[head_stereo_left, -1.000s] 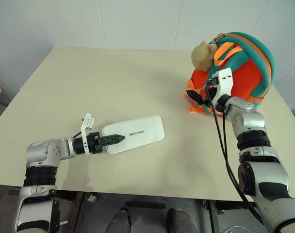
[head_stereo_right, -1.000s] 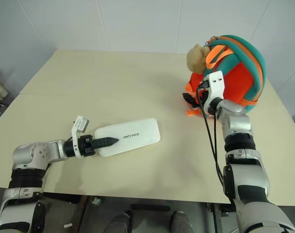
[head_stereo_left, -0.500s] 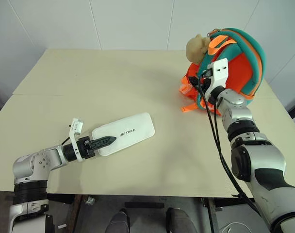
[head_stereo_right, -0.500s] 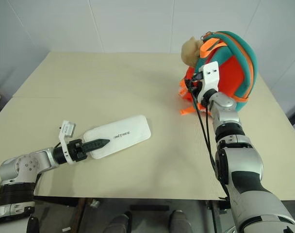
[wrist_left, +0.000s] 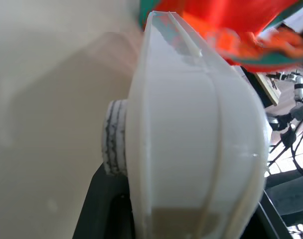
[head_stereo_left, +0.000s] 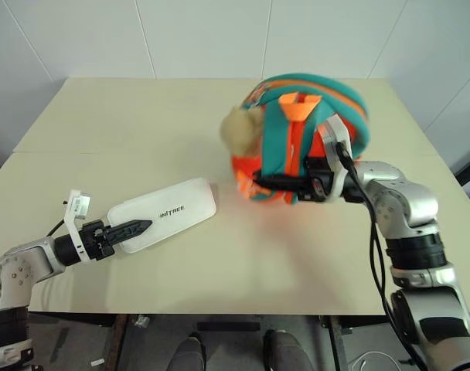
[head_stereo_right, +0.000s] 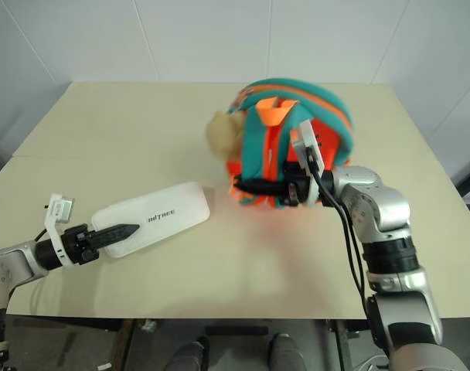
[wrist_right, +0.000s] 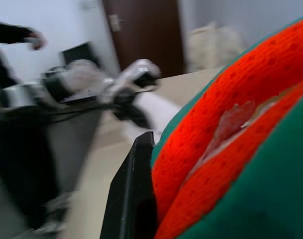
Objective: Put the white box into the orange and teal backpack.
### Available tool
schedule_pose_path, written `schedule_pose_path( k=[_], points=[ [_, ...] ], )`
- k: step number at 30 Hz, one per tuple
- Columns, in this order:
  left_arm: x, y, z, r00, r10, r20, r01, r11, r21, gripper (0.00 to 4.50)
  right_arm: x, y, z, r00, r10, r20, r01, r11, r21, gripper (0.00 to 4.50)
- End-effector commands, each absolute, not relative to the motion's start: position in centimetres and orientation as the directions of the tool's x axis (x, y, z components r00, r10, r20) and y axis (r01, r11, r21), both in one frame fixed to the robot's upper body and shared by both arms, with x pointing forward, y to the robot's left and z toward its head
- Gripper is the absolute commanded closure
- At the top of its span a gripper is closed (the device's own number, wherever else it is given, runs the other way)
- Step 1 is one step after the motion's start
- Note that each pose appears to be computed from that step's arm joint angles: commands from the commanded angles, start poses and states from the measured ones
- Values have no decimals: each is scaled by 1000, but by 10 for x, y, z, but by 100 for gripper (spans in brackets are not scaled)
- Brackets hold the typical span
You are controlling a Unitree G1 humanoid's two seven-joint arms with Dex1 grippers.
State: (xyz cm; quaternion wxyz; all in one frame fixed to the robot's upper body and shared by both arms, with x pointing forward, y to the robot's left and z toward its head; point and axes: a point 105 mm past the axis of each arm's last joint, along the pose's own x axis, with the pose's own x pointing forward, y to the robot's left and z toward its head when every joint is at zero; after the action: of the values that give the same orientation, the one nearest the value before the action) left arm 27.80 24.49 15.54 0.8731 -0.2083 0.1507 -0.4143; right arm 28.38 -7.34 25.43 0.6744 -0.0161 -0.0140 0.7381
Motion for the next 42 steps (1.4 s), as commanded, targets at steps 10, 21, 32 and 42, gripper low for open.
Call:
schedule_pose_path(
  k=[10,21,32,42],
  points=[
    [257,226,232,562,-820,104,822,541,-180,329,277,-97,221,-108,984,-143,-990,-93,106,423],
    [259,211,275,484,-858,175,858,504,100,329,281,-105,207,-98,978,-184,-987,-72,142,423],
    [288,202,261,398,-917,14,892,391,228,329,278,-97,206,-112,978,-174,-987,-89,135,423],
    [328,175,255,371,-913,-171,897,305,320,329,273,-92,217,-143,976,-162,-986,-128,104,423]
  ],
)
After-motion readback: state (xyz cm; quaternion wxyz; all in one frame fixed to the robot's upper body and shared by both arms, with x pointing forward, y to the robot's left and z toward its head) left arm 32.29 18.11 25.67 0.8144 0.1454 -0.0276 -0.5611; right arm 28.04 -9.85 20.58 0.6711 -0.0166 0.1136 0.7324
